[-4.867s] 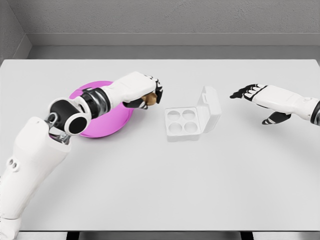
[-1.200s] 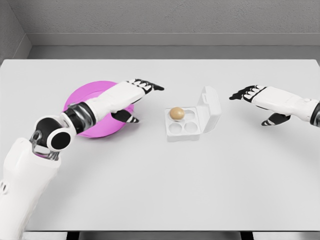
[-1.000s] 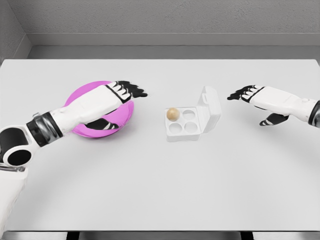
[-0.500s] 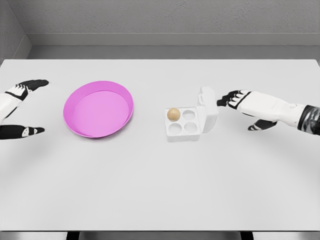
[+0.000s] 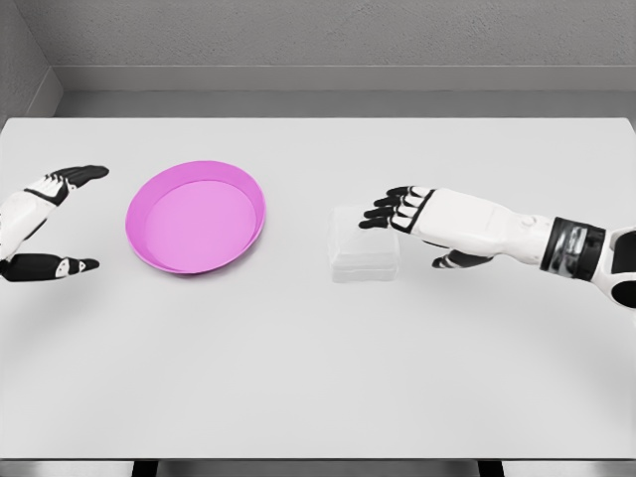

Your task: Pack egg into the box and close the box lid

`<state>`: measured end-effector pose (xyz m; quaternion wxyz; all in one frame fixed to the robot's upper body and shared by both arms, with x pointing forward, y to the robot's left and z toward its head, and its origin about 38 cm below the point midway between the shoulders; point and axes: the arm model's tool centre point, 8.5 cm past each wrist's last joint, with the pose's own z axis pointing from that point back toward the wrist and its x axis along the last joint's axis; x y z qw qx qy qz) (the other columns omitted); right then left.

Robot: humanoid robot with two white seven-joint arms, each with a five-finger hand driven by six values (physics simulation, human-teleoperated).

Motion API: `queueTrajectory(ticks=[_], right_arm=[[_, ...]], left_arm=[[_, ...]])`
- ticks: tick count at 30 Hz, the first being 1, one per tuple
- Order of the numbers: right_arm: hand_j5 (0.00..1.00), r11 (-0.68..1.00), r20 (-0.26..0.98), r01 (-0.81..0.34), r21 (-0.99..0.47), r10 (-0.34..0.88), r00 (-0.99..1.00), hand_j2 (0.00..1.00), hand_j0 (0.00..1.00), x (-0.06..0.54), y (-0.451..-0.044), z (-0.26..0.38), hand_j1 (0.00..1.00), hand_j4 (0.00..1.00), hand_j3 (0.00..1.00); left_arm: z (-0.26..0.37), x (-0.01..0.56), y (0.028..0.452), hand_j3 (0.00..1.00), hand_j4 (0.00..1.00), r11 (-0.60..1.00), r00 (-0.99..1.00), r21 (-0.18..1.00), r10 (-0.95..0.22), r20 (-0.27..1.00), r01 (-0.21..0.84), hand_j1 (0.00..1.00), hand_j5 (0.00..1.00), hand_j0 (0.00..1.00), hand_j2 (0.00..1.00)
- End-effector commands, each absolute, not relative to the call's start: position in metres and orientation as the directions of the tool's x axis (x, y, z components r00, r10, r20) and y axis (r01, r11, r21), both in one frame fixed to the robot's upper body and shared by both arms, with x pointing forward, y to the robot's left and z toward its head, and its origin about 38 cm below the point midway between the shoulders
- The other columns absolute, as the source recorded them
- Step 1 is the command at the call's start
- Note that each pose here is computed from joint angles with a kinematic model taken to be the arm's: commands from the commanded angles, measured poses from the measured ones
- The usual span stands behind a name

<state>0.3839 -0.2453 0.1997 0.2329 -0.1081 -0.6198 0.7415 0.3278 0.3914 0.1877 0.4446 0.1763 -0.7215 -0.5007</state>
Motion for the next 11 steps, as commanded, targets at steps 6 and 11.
queueTrajectory(ticks=[6,11], right_arm=[[1.00,-0.116,0.091,-0.263,-0.958,0.745,-0.661,1.00,1.00,0.416,-0.372,0.217,1.00,1.00,1.00],[1.00,-0.132,0.073,-0.285,-0.949,0.791,-0.607,1.00,1.00,0.415,-0.403,0.219,1.00,1.00,1.00]], left_arm=[[0.186,0.329,0.387,1.00,1.00,0.435,-0.548,0.877,-0.693,0.470,0.202,1.00,1.00,1.00,1.00],[0.186,0.329,0.386,1.00,1.00,0.435,-0.548,0.877,-0.692,0.470,0.203,1.00,1.00,1.00,1.00]])
